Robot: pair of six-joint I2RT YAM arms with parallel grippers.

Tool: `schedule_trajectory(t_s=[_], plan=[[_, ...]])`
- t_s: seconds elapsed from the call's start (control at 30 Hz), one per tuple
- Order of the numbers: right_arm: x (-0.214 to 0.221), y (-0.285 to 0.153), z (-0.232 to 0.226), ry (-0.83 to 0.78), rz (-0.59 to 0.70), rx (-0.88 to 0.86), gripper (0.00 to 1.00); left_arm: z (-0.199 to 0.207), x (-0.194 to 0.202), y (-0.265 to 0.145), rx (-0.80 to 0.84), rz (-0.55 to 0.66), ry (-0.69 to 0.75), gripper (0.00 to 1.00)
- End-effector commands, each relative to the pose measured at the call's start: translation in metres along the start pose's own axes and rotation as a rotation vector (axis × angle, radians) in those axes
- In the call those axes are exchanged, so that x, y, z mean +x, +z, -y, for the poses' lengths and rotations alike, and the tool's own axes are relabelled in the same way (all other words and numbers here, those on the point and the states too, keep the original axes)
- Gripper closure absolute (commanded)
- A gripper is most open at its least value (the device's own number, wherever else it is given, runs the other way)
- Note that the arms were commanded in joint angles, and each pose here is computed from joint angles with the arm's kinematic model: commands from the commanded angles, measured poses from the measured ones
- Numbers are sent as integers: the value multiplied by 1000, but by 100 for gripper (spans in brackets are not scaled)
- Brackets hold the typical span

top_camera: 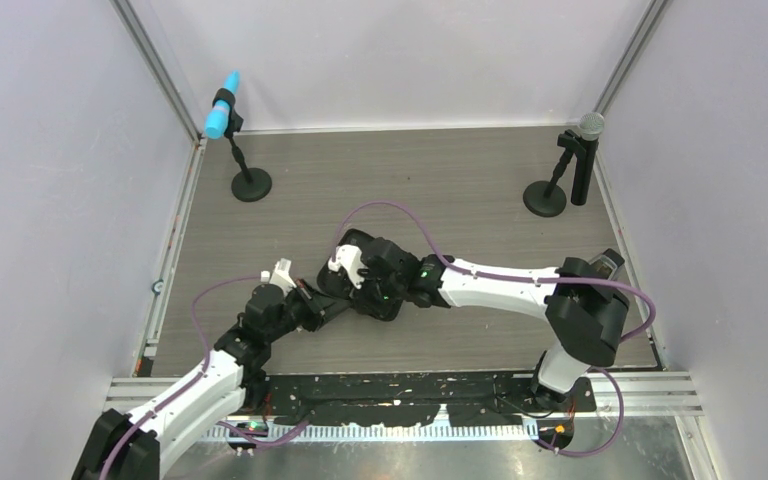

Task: Sort the hair-cutting tools
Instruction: Place the comb in the hairdressing tool bag.

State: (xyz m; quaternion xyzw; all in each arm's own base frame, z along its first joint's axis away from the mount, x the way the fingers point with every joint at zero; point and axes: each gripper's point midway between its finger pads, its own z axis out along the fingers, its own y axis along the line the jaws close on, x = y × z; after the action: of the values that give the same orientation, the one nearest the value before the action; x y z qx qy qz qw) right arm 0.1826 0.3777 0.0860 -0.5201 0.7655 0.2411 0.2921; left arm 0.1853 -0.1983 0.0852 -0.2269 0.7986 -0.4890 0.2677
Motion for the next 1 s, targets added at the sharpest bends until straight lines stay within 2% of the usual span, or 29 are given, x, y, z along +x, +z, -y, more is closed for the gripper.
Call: schedule_trajectory(t_s=[0.0,0.2,0.47,0.63,0.83,0.97], plan=[[-17,-19,7,70,45,22,73,18,-1,-1,71,-3,28,100],[-51,-45,2,42,135,34,63,18,-2,0,63,-2,25,100],[-65,-54,5,-178,152,120,64,24,-3,-1,76,2,29,100],[-68,-42,4,-310,117,105,64,24,-2,-2,75,1,28,100],[-50,-17,7,-382,-19,84,64,25,-2,-2,79,0,30,100],[-39,-8,2,-401,-55,53,65,25,-2,-2,78,1,30,100]])
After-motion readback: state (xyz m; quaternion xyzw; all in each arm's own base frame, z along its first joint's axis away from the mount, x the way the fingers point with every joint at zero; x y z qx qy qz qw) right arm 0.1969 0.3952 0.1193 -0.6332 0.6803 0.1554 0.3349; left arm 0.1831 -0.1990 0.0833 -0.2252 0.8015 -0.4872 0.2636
